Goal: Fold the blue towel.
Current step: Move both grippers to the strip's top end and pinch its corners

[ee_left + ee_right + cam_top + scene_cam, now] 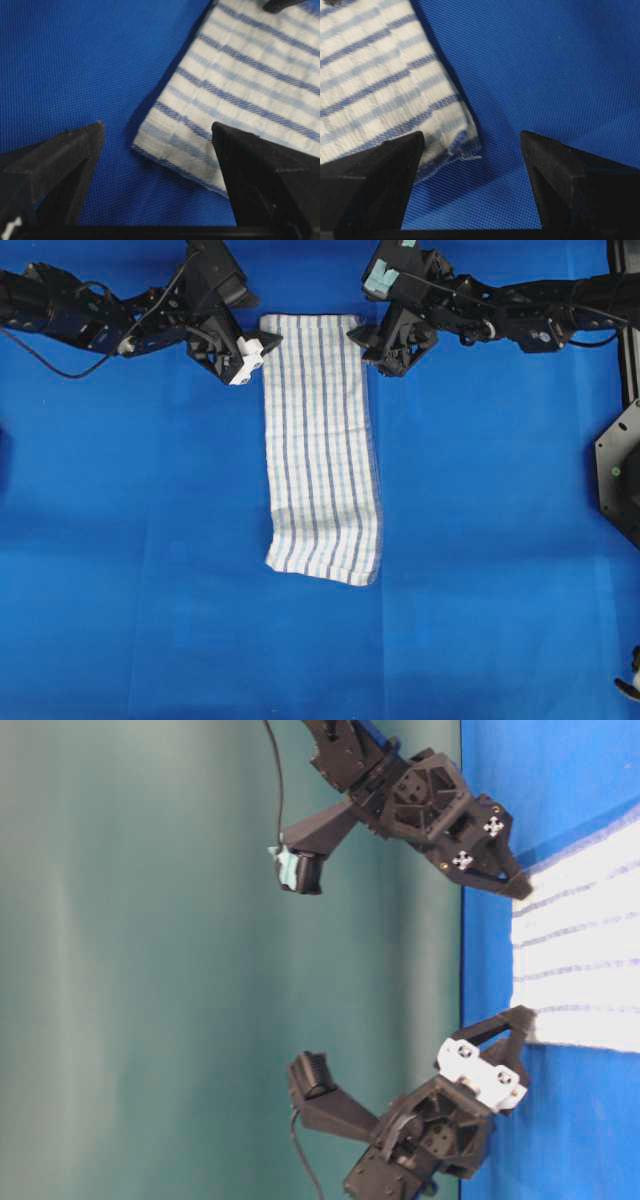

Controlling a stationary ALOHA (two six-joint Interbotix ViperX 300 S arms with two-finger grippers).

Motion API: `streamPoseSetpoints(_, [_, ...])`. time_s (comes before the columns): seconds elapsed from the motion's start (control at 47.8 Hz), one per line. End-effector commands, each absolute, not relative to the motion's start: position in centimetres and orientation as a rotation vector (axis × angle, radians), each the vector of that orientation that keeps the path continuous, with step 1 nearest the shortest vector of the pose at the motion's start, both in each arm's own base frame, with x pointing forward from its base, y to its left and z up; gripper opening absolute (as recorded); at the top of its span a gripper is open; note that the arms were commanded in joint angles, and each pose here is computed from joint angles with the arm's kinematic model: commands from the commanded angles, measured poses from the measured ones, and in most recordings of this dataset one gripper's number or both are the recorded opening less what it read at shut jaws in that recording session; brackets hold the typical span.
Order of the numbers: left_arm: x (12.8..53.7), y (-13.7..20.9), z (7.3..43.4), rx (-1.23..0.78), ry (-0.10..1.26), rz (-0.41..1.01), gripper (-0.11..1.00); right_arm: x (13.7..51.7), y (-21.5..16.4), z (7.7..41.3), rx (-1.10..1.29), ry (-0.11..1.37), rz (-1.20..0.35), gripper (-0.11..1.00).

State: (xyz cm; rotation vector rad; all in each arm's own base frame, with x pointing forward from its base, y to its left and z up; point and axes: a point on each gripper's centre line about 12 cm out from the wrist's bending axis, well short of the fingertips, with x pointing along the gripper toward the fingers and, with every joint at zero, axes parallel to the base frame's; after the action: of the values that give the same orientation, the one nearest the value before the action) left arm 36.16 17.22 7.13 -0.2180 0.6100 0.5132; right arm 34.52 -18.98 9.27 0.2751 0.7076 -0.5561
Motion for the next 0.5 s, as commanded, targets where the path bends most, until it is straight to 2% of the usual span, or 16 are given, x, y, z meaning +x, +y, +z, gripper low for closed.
streamPoseSetpoints(0.0, [36.7, 17.8, 7.9, -0.220, 0.574, 0.524, 0.81, 35.0, -19.4, 9.8, 0.286, 0.677, -0.571, 0.84])
streamPoseSetpoints(0.125, [36.9, 17.8, 7.7, -0.224, 0.575, 0.523, 0.79, 35.1, -19.3, 9.3, 0.304, 0.682, -0.578, 0.83])
streamPoseSetpoints(0.23, [37.0, 17.7, 7.8, -0.226, 0.573, 0.521, 0.68, 35.4, -18.8, 9.1, 0.303, 0.686, -0.566, 0.78])
streamPoseSetpoints(0.335, [37.2, 17.6, 7.8, -0.223, 0.571, 0.516, 0.45, 35.7, -18.3, 9.1, 0.299, 0.689, -0.552, 0.62])
streamPoseSetpoints(0.481, [37.3, 17.5, 7.9, -0.221, 0.571, 0.512, 0.12, 35.8, -17.9, 9.1, 0.296, 0.693, -0.542, 0.26])
